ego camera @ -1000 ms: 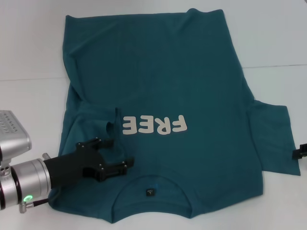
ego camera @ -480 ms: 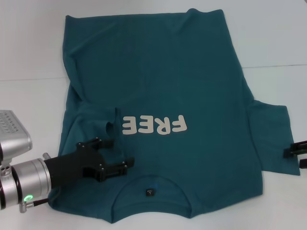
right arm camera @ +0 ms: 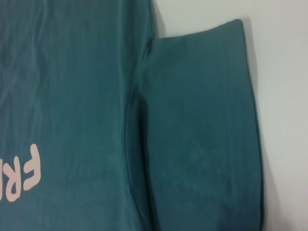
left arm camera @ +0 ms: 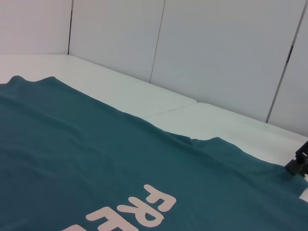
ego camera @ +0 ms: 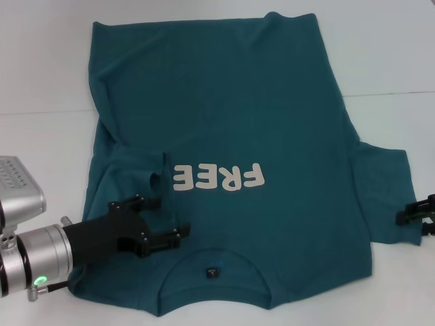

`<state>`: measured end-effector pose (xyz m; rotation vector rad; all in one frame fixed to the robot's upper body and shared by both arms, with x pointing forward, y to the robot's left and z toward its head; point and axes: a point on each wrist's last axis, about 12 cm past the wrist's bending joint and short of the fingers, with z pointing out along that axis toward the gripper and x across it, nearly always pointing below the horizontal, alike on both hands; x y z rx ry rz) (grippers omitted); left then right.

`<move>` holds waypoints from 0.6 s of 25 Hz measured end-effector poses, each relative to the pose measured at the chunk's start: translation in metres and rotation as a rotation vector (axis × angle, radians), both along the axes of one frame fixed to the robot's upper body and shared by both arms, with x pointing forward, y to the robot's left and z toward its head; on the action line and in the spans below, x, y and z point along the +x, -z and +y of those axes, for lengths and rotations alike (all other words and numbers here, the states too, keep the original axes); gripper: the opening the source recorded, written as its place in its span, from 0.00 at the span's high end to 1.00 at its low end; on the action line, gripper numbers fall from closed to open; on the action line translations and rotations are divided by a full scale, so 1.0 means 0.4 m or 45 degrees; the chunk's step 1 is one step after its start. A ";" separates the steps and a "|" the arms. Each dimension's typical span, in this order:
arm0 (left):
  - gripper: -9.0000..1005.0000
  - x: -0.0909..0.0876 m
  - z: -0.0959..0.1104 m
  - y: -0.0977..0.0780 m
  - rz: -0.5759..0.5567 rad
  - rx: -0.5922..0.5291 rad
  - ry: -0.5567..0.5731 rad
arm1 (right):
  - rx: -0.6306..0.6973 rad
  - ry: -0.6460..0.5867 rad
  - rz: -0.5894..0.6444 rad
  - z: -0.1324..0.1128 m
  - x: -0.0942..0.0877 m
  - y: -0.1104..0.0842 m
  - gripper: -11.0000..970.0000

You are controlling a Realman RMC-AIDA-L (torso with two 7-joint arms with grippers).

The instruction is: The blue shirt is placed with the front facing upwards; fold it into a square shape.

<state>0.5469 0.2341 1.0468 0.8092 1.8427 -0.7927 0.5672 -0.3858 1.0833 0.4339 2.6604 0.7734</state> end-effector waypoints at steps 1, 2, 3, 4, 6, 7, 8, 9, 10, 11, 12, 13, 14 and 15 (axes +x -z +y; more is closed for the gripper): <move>0.13 0.000 0.000 0.000 0.000 0.000 0.000 | -0.004 -0.005 -0.004 0.001 0.000 0.001 0.38; 0.13 0.000 0.000 0.000 0.000 0.000 0.000 | -0.009 -0.012 -0.011 0.002 -0.001 0.003 0.41; 0.13 0.000 0.000 0.000 0.000 0.000 0.000 | -0.013 -0.020 -0.017 0.003 -0.001 0.004 0.44; 0.13 0.000 0.000 0.000 0.000 -0.001 0.000 | -0.016 -0.027 -0.023 0.004 0.000 0.004 0.47; 0.13 0.000 0.000 0.000 0.000 -0.001 0.000 | -0.017 -0.035 -0.031 0.008 0.000 0.005 0.55; 0.13 0.000 0.000 0.000 0.000 -0.001 0.000 | -0.018 -0.038 -0.034 0.009 0.001 0.004 0.59; 0.13 0.000 0.000 0.000 0.001 -0.001 0.000 | -0.018 -0.041 -0.038 0.010 0.002 0.004 0.63; 0.13 0.000 0.000 0.000 0.001 -0.001 0.000 | -0.019 -0.043 -0.042 0.010 0.003 0.003 0.67; 0.13 0.001 -0.001 -0.001 0.001 -0.002 0.000 | -0.020 -0.046 -0.045 0.010 0.003 0.002 0.71; 0.13 0.001 -0.001 -0.001 0.001 -0.002 0.000 | -0.022 -0.047 -0.048 0.010 0.004 0.002 0.73; 0.13 0.001 -0.001 -0.001 0.001 -0.002 0.000 | -0.023 -0.046 -0.049 0.009 0.004 0.002 0.75; 0.13 0.002 -0.001 -0.001 0.000 -0.002 0.001 | -0.025 -0.046 -0.051 0.009 0.004 0.002 0.77; 0.13 0.002 -0.002 -0.001 0.000 -0.002 0.001 | -0.027 -0.047 -0.053 0.009 0.004 0.002 0.80; 0.13 0.002 -0.002 -0.002 0.000 -0.002 0.002 | -0.027 -0.048 -0.056 0.008 0.005 0.002 0.82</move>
